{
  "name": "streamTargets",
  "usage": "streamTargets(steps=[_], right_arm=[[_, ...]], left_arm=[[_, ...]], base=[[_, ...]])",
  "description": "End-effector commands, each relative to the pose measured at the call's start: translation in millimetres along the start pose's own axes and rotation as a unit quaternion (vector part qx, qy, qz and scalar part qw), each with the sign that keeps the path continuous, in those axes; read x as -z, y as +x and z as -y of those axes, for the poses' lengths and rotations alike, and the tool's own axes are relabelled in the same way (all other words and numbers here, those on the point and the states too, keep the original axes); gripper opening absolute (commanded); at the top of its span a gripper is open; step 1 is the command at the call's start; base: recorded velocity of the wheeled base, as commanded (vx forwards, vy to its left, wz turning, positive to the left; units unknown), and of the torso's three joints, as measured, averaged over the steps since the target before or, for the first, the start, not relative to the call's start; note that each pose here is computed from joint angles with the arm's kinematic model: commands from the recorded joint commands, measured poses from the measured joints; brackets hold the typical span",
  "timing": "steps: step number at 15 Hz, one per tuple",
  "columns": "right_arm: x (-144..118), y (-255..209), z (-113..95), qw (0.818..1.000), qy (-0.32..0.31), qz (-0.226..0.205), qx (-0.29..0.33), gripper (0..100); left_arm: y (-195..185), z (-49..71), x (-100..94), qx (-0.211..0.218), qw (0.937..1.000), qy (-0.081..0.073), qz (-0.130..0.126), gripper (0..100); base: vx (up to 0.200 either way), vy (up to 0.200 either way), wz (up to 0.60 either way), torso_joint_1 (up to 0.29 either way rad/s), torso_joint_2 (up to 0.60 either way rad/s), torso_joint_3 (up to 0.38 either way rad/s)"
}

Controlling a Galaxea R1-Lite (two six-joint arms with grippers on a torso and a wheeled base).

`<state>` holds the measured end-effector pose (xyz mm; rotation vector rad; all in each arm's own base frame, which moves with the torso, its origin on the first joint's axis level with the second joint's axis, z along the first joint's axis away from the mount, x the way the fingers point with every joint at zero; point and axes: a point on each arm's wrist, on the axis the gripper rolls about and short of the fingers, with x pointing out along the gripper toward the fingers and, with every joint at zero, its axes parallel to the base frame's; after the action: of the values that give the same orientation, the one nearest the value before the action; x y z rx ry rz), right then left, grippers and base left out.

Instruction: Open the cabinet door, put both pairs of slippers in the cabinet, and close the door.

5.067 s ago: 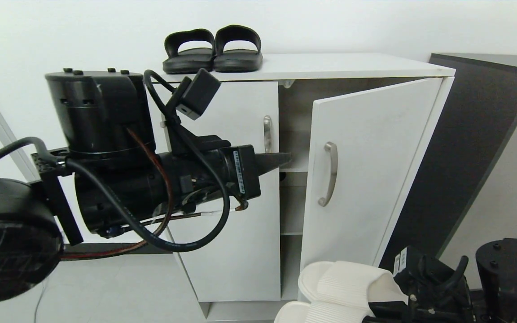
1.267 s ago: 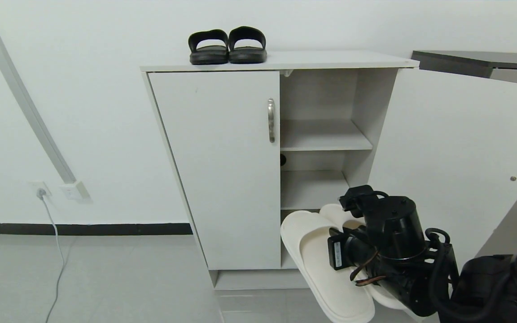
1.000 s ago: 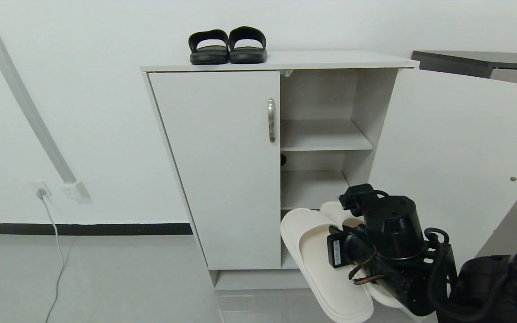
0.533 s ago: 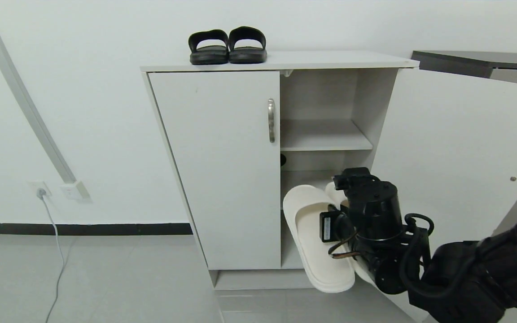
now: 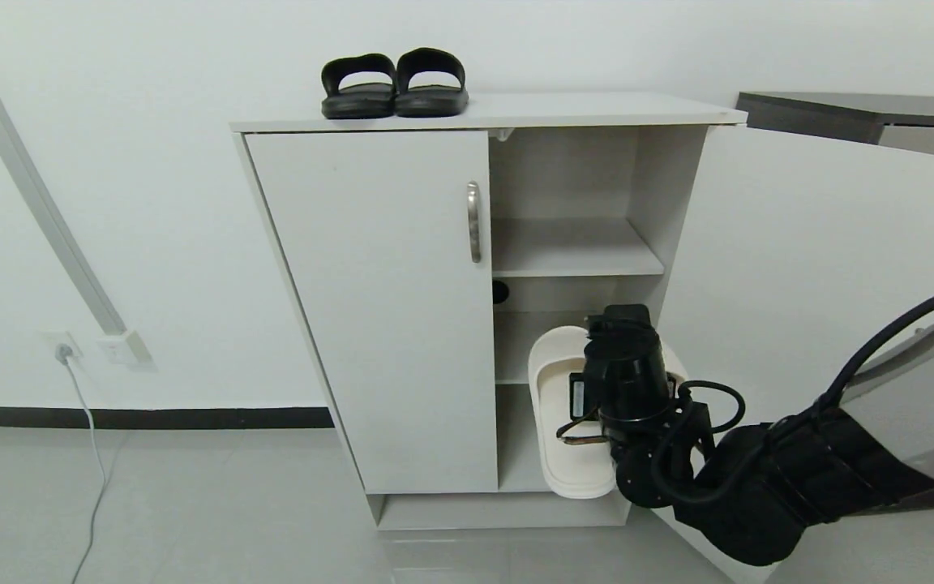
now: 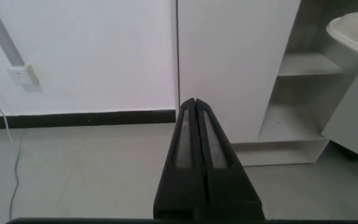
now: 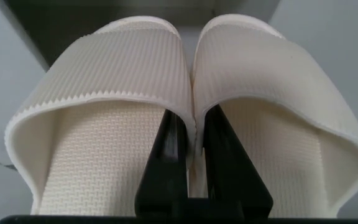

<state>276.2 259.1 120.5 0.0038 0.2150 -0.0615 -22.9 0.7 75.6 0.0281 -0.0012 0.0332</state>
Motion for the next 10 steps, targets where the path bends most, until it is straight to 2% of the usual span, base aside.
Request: streamTargets(steps=[1,5,10], right_arm=[[7.0,1.3,-1.7,1.000,-0.006,-0.006,-0.001,0],[33.3,-14.3,-8.8,0.994,-0.021,-0.032,-0.104,0],[47.8,-8.9,-16.4,0.994,-0.019,-0.028,-0.108,0]], left_arm=[[0.1,0.0,0.2,0.000,1.0000,-0.001,-0.002,0],[0.1,0.0,0.1,-0.001,1.0000,-0.004,-0.001,0],[0.1,0.0,0.1,-0.001,1.0000,-0.004,-0.001,0]], base=[[0.000,-0.200,0.00,-0.002,0.00,0.007],[0.000,0.000,0.00,0.000,0.00,0.000],[0.000,0.000,0.00,0.000,0.00,0.000]])
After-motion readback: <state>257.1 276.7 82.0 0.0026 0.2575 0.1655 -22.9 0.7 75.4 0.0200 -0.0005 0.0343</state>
